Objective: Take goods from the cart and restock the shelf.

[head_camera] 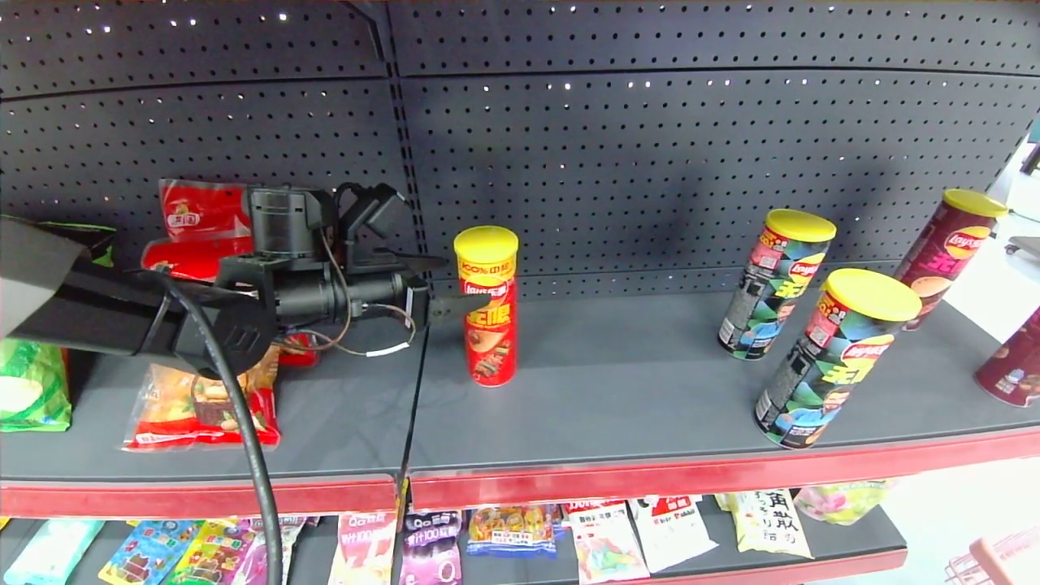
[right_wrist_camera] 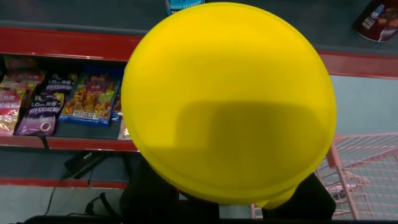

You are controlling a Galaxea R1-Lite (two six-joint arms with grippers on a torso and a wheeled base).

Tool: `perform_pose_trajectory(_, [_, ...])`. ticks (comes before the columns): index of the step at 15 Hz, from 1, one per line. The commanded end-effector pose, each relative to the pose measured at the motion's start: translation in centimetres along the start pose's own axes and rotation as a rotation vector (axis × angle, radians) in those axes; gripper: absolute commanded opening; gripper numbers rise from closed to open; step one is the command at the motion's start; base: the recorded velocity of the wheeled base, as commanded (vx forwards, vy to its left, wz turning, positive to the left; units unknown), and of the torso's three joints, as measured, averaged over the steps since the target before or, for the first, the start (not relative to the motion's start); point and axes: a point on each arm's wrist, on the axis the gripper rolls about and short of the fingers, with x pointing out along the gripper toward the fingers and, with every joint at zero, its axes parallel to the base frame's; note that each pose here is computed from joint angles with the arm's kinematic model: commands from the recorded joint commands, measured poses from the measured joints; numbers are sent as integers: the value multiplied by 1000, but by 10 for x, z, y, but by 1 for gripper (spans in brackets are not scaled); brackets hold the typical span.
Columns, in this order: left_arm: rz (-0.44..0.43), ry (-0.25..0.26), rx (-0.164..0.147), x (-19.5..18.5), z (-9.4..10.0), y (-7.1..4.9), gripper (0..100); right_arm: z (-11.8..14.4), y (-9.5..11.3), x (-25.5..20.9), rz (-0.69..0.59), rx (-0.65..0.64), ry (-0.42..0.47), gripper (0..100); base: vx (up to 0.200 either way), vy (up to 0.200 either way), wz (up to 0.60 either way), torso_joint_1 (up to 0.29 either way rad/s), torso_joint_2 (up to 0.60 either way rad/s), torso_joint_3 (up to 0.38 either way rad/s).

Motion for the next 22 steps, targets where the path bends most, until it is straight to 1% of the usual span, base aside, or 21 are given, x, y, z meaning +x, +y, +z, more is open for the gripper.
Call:
perform_pose_trajectory(1, [-2,-7,8,8,0,4,100,0,0,0,0,-1,2,0,0,0,0,0,0,0])
perform_pose_trajectory(3, [-7,-5,8,12,-2,6,100,0,0,0,0,-1,2,0,0,0,0,0,0,0])
perform_pose_trajectory(5, [-22,-31,26,18,-3,6,100,0,0,0,0,-1,2,0,0,0,0,0,0,0])
perform_pose_trajectory(6, [-23,-31,26,19,-3,6,100,0,0,0,-1,-1,2,0,0,0,0,0,0,0])
perform_pose_trajectory(7, [-25,-49,38,26,-6,8,100,0,0,0,-1,-1,2,0,0,0,0,0,0,0])
perform_pose_trajectory(10, [-28,-56,44,33,-5,12,100,0,0,0,-9,1,2,0,0,0,0,0,0,0])
perform_pose_trajectory(12, [-36,-58,43,36,-4,10,100,0,0,0,-9,1,2,0,0,0,0,0,0,0])
perform_pose_trajectory(17, [-35,-54,37,37,-7,11,100,0,0,0,-9,1,1,0,0,0,0,0,0,0])
perform_pose_trajectory(22, [-30,-64,45,33,-1,8,100,0,0,0,-9,1,2,0,0,0,0,0,0,0])
